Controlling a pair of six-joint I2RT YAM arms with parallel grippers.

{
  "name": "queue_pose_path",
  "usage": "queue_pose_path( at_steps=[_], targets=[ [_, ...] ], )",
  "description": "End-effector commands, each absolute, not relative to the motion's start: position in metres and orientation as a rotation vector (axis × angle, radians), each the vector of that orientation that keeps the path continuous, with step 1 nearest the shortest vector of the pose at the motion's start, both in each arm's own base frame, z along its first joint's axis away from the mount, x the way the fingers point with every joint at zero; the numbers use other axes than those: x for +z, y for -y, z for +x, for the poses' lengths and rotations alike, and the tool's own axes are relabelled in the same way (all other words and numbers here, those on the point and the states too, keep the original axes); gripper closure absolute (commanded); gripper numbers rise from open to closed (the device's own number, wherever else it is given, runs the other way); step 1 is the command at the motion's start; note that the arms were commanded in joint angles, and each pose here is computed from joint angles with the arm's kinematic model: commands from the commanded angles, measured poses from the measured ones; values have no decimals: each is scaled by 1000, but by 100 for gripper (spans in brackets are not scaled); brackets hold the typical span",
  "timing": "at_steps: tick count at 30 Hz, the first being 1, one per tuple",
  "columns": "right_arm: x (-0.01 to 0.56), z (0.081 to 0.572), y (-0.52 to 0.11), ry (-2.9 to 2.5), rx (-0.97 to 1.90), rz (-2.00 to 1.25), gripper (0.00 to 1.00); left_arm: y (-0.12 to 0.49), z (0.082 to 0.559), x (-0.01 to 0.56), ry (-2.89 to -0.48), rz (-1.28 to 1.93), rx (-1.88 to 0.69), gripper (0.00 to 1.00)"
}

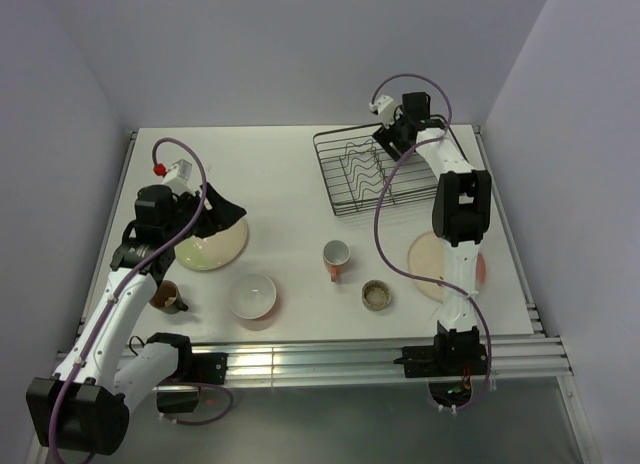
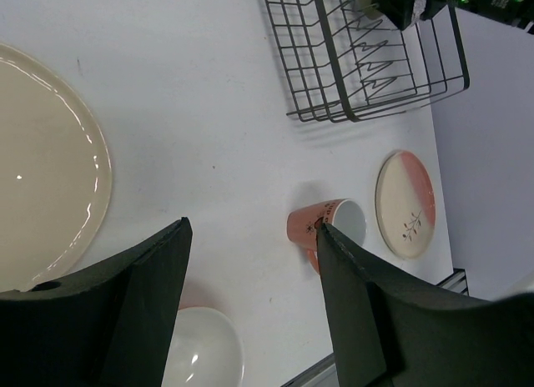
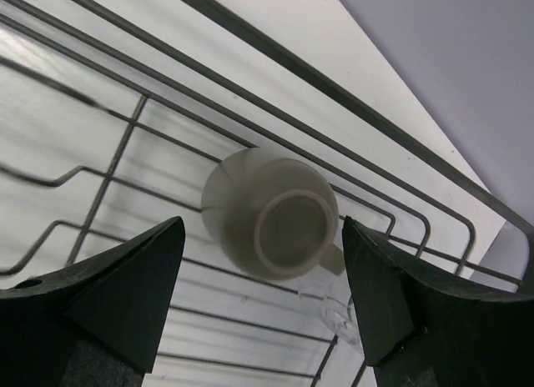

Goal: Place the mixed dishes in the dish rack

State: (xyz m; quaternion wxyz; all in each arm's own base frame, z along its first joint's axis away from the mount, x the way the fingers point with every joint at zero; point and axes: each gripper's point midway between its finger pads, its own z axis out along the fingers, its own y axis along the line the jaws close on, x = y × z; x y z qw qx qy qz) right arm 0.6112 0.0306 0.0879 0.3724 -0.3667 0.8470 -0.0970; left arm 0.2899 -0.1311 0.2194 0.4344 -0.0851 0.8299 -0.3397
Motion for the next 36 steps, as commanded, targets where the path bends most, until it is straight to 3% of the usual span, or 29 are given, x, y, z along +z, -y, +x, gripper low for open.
queue_pose_path(
  at_steps=[1,6,11,15,20,23,27,36],
  targets=[
    [183,608,-41,-2010,-181,-850,17,131,285,234,-2036,-160,-841,32],
    [238,569,-50,-1960,-70,-859,17,132,274,223,-2105,-123,-840,32],
    [281,495,-95,-1872,289,-979,18,158,260,210,-2175,-106,-875,33],
    [270,403,-145,-1862,764,-1043,21,203,259,191,-2261,-106,-907,36],
    [257,327,-173,-1885,1035,-935,27,256,267,172,-2336,-194,-905,39],
    [252,312,-170,-1877,1008,-852,28,285,276,156,-2396,-213,-858,40],
    [235,296,-167,-1934,1013,-800,28,318,286,136,-2487,-216,-796,48],
    [227,284,-165,-1942,1013,-775,28,341,277,110,-2579,-155,-698,49]
  ],
)
